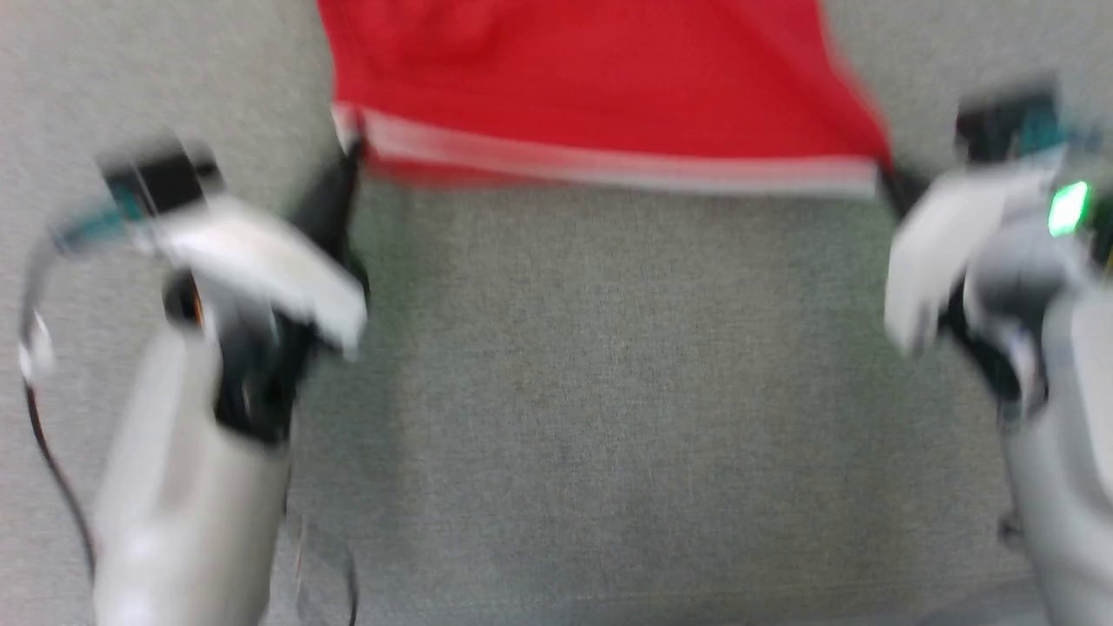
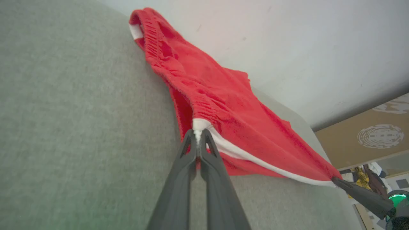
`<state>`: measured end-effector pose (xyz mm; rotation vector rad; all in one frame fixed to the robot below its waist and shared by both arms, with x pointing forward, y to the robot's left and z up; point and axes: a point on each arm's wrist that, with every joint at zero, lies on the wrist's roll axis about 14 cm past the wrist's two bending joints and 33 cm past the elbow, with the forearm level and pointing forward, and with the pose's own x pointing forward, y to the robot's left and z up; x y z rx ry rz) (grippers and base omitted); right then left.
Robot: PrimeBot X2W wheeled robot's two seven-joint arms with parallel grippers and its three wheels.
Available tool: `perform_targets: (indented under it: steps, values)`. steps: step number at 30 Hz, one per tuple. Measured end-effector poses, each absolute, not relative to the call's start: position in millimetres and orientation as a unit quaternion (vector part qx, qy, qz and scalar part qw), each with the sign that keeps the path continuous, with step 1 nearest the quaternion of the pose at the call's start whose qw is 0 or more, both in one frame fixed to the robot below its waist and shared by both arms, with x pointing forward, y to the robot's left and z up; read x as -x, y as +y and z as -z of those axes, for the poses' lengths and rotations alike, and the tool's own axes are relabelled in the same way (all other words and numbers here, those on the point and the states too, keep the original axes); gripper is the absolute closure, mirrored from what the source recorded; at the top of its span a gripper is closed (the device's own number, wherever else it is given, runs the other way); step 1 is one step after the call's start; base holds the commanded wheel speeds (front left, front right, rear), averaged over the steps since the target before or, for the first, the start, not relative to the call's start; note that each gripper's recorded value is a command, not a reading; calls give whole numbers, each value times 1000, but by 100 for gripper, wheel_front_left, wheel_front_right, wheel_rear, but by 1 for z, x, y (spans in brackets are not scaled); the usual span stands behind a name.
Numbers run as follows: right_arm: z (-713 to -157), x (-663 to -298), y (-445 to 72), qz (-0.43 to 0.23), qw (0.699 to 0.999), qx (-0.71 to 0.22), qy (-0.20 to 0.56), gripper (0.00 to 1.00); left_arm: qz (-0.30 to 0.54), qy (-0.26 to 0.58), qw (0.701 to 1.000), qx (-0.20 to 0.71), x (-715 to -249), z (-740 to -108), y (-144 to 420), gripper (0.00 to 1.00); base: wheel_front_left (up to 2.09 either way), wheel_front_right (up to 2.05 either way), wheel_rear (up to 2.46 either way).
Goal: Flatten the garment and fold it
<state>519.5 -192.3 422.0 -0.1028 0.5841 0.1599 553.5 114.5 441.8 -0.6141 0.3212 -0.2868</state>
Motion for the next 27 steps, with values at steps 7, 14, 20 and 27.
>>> perform_targets:
  steps: [7,14,20,27]
  values:
    - [-403,-416,-203,-49,934,-19,354,100,166,255,929,213,-447,-407,118,100,0,0,0]
    - [-403,-345,-205,-16,920,-52,388,100,170,299,916,205,-378,-404,116,100,0,0,0]
    - [-413,-324,-212,5,920,-53,388,100,171,304,913,213,-347,-412,110,100,0,0,0]
    - [-456,-364,-203,-11,953,-32,303,100,150,218,934,242,-366,-446,112,100,0,0,0]
